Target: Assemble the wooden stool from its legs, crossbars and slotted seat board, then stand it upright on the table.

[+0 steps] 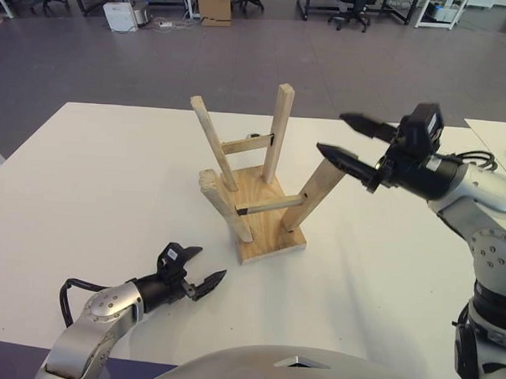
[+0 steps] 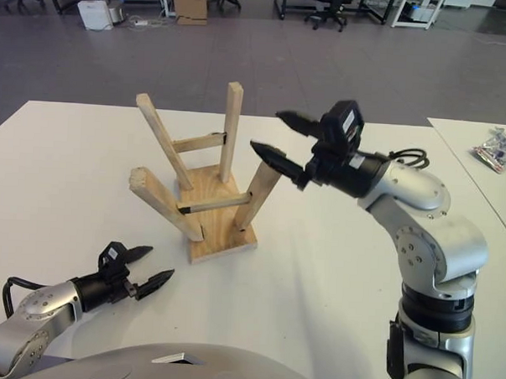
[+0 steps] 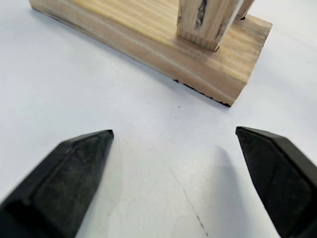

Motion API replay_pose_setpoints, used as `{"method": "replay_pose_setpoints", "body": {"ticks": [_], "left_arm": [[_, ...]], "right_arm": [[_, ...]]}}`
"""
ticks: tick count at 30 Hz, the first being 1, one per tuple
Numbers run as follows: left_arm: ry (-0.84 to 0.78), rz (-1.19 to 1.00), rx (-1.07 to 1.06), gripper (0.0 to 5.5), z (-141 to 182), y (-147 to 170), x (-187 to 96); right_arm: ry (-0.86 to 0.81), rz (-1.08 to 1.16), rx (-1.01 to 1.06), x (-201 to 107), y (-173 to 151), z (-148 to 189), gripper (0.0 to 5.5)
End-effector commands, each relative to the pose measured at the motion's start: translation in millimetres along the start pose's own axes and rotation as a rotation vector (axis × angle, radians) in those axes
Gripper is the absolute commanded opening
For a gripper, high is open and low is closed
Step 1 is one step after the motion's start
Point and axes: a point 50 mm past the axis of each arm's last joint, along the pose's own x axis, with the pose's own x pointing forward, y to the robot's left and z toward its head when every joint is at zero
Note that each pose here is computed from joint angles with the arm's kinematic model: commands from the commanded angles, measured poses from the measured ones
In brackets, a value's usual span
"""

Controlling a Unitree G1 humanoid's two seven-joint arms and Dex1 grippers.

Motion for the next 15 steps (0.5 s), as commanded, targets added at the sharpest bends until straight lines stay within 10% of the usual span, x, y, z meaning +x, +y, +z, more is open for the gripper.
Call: {"method": "replay_pose_setpoints", "body": {"ticks": [1,15], "left_arm": [[0.093,0.003,-0.047,4.56,-15,-5,4],[0.079,-0.017,-0.05,4.56,-14,-5,14]], "right_arm": [[0.11,-0.025,-0.023,-1,-3,-15,3.55],[-0.093,-0.035,-0.502,61,36,15,3.55]]}}
